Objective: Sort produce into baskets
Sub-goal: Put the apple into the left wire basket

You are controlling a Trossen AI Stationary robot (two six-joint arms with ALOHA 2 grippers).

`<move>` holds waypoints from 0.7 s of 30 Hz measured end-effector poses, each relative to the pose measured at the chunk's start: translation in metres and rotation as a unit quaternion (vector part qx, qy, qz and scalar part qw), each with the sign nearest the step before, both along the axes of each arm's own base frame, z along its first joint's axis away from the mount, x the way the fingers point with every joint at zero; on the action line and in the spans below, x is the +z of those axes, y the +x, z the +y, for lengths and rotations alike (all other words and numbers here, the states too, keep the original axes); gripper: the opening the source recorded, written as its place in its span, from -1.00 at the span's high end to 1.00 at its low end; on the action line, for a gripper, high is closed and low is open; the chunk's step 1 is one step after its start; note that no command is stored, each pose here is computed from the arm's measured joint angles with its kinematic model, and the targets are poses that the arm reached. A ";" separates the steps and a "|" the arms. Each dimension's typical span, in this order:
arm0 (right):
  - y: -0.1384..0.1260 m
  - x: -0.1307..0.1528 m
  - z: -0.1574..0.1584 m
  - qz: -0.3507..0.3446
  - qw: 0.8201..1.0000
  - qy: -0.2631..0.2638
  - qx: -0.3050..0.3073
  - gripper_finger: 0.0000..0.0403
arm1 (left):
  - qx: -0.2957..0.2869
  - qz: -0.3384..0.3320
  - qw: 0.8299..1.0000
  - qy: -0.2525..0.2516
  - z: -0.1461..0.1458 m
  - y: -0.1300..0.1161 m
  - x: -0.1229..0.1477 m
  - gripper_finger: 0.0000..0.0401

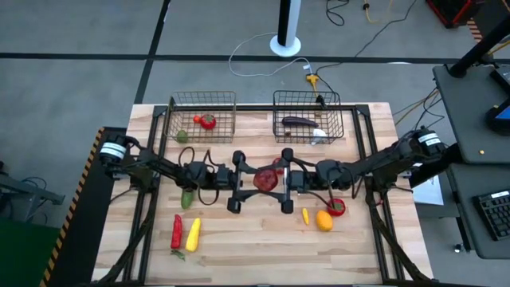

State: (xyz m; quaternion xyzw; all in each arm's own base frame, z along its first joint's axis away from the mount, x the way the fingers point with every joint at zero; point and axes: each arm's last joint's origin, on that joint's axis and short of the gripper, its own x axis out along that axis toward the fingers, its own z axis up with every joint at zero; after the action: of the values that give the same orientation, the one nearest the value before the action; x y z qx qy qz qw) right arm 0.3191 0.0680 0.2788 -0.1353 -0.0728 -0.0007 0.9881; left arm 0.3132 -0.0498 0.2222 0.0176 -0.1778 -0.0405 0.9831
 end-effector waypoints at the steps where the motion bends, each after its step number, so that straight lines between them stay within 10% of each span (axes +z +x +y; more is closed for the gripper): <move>1: 0.000 0.000 0.000 0.001 1.000 0.002 0.002 -0.46 | 0.011 0.006 1.000 -0.014 0.001 0.000 -0.002 -0.18; 10: -0.009 0.012 -0.004 0.029 0.999 -0.003 -0.036 -0.46 | 0.041 0.035 0.998 -0.043 0.003 -0.004 -0.012 -0.51; 21: -0.018 0.028 -0.010 0.277 0.954 0.005 -0.115 -0.46 | 0.050 0.048 0.998 -0.009 0.004 -0.012 -0.014 -0.62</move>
State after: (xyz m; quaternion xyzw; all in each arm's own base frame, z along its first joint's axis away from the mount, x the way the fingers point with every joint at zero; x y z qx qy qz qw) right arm 0.3010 0.0579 0.3068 -0.1328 0.2195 -0.0776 0.9634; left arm 0.3008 -0.0460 0.2083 0.0157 -0.1293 0.0092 0.9914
